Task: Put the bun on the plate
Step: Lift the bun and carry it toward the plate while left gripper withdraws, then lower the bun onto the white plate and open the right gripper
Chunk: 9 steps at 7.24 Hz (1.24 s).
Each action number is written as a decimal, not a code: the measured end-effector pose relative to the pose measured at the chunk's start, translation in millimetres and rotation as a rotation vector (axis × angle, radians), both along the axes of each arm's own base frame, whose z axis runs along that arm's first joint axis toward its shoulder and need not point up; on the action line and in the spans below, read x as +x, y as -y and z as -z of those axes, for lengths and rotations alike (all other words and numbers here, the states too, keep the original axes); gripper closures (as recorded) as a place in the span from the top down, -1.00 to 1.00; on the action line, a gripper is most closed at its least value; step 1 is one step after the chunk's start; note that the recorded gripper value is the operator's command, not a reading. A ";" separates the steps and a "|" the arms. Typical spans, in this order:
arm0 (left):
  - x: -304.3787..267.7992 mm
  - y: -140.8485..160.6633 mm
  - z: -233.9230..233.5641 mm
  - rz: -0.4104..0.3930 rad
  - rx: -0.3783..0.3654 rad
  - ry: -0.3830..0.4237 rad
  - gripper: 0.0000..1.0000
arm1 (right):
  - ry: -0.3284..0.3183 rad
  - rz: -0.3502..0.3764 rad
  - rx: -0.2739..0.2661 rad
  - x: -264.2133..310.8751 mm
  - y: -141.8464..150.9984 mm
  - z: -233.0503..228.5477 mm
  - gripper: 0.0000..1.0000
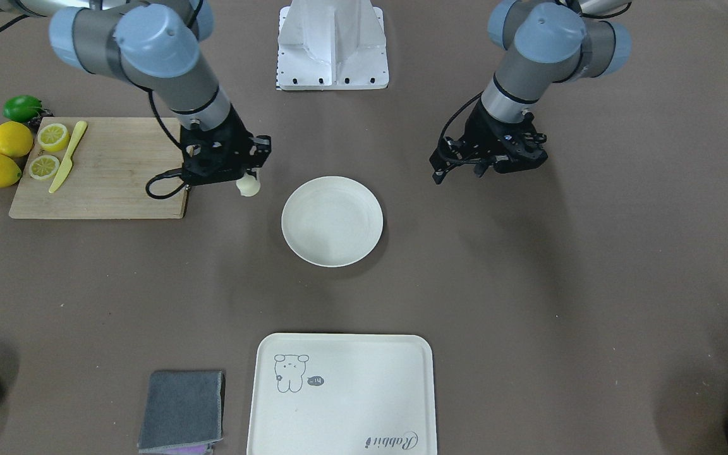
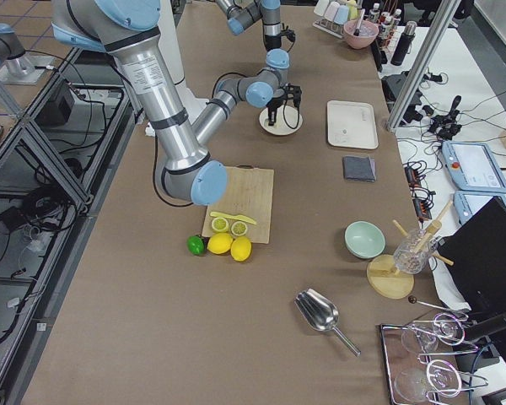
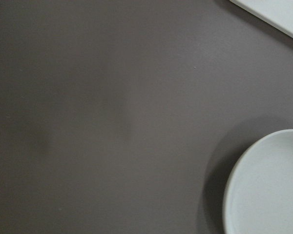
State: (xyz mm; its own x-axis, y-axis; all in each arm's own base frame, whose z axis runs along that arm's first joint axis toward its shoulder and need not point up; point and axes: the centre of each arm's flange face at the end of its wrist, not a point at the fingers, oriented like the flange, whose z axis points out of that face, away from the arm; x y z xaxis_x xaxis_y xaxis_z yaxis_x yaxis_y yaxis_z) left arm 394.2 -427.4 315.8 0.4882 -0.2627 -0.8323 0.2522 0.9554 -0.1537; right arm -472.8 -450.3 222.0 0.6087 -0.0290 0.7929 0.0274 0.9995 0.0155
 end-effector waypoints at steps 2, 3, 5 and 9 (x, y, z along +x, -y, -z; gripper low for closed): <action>-24.2 -3.4 -20.0 -0.016 0.011 0.021 0.95 | -0.008 -0.028 0.003 -60.6 31.7 29.1 -0.58; -27.3 -4.2 -22.4 -0.018 0.013 0.024 0.95 | 0.005 -0.038 0.020 -81.9 41.6 25.6 -0.42; -28.8 -3.0 -22.4 -0.017 0.016 0.024 0.95 | 0.015 -0.050 0.032 -113.1 38.1 15.5 -0.03; -35.5 12.7 -28.7 -0.011 0.037 0.041 0.95 | 0.010 -0.034 0.034 -132.4 20.8 8.7 0.59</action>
